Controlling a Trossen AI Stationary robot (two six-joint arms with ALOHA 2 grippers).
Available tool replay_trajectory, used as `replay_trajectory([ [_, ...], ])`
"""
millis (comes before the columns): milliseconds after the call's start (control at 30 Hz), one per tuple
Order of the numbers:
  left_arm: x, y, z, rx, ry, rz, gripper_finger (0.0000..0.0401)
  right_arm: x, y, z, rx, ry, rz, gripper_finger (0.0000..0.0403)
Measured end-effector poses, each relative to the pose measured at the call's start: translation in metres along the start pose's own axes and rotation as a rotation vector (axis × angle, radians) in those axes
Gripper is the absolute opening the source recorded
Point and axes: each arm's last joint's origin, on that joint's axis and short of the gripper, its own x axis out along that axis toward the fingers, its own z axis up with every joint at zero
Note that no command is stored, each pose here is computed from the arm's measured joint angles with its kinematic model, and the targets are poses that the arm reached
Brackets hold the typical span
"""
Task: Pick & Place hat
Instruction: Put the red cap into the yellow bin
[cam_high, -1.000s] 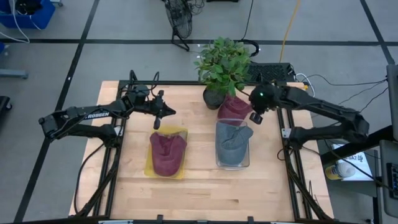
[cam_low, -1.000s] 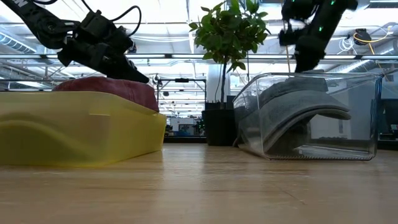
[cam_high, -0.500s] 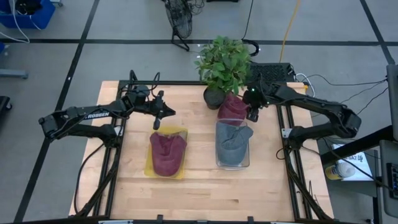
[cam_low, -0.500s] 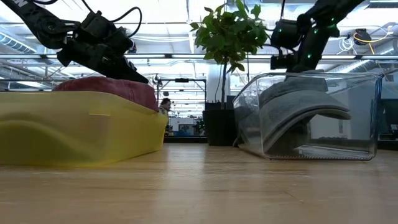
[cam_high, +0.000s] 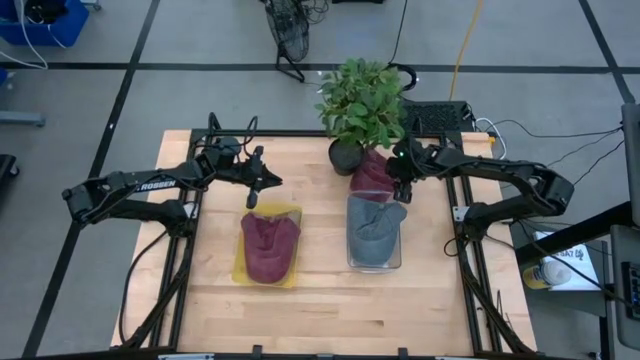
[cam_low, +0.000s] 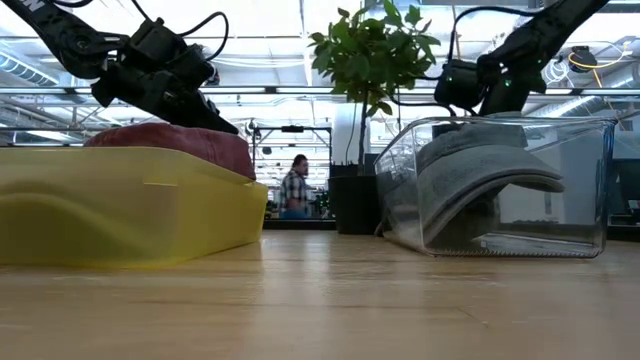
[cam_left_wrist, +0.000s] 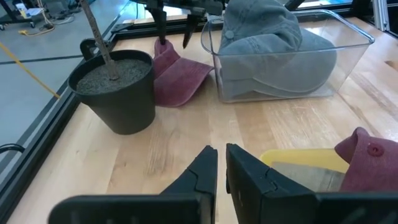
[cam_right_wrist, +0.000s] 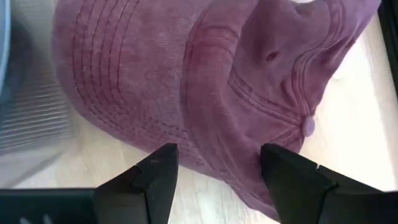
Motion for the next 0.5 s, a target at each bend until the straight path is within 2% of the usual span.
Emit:
replay_trajectory([
  [133, 0.000, 0.000, 0.000, -0.001, 0.000, 0.000, 0.0042, 0.005, 0.003, -0.007, -0.001, 0.002, 0.005, 0.0209],
  [267, 0.000, 0.000, 0.000, -0.001, 0.000, 0.000, 0.0042, 0.009, 0.005, -0.012, -0.001, 0.015, 0.008, 0.0188],
  [367, 0.000, 0.000, 0.000, -0.008, -0.001, 0.000, 0.0042, 0.011, 0.006, -0.014, -0.002, 0.018, 0.008, 0.0153],
  [500, 0.000, 0.000, 0.000, -0.023, -0.001, 0.000, 0.0042, 0.012, 0.007, -0.016, -0.001, 0.020, 0.005, 0.0082],
])
